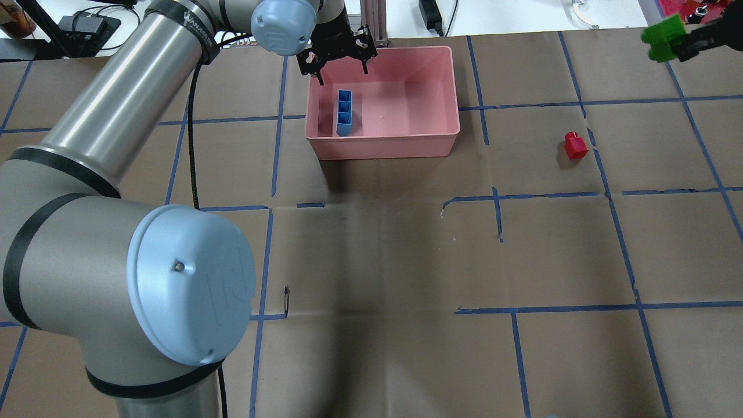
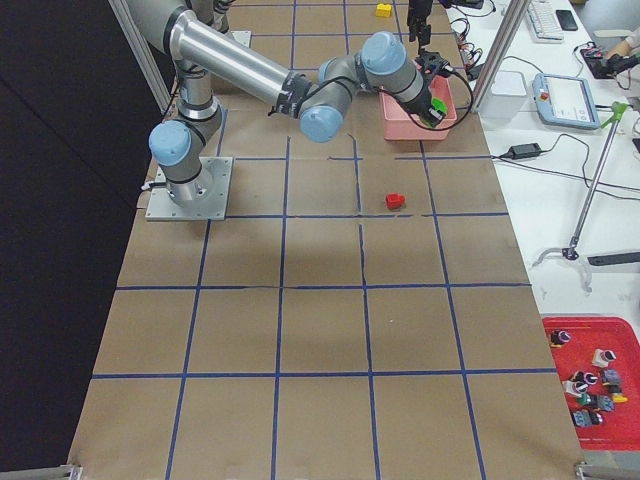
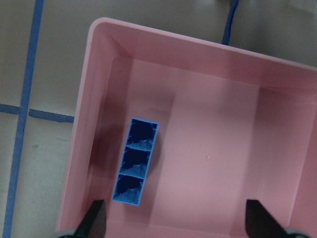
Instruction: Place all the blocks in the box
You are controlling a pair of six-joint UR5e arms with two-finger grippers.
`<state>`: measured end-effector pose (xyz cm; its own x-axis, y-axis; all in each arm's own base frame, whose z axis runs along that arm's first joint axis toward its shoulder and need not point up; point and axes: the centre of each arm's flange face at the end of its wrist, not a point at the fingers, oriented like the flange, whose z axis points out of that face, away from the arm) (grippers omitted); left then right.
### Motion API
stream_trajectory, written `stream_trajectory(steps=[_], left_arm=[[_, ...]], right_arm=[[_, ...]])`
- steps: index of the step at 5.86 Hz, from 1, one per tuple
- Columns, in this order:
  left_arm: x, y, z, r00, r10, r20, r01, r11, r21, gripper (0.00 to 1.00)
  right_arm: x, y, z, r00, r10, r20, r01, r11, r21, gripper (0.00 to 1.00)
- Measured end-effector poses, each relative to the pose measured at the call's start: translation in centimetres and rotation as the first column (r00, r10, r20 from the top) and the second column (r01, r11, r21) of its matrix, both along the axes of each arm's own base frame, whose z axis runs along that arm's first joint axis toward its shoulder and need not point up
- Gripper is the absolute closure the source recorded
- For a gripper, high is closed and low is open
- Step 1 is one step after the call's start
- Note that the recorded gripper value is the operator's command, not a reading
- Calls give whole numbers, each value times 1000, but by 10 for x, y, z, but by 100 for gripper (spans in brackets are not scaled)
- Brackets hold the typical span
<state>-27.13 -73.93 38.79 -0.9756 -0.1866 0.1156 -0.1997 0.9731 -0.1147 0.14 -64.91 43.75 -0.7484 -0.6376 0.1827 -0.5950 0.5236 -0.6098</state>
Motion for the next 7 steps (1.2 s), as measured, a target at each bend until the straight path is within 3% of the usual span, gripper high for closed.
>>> stream_trajectory(steps=[1,2,3,5,7], left_arm=[[45,3,26,1000,-11,11,11,1000,1,1],[98,6,43,998,-44,46,44,999,11,1],[144,13,52,990,-97,99,95,995,26,1],[231,29,61,966,-209,154,203,978,56,1],[366,39,52,927,-340,156,329,940,91,1]], right_arm=[[83,-33,-16,994,109,-1,-109,994,16,96],[152,-54,-44,986,167,-5,-167,985,52,82],[198,-64,-70,979,205,-5,-204,975,85,2],[238,-65,-95,974,228,8,-227,966,123,0],[247,-61,-95,975,220,15,-220,966,134,0]])
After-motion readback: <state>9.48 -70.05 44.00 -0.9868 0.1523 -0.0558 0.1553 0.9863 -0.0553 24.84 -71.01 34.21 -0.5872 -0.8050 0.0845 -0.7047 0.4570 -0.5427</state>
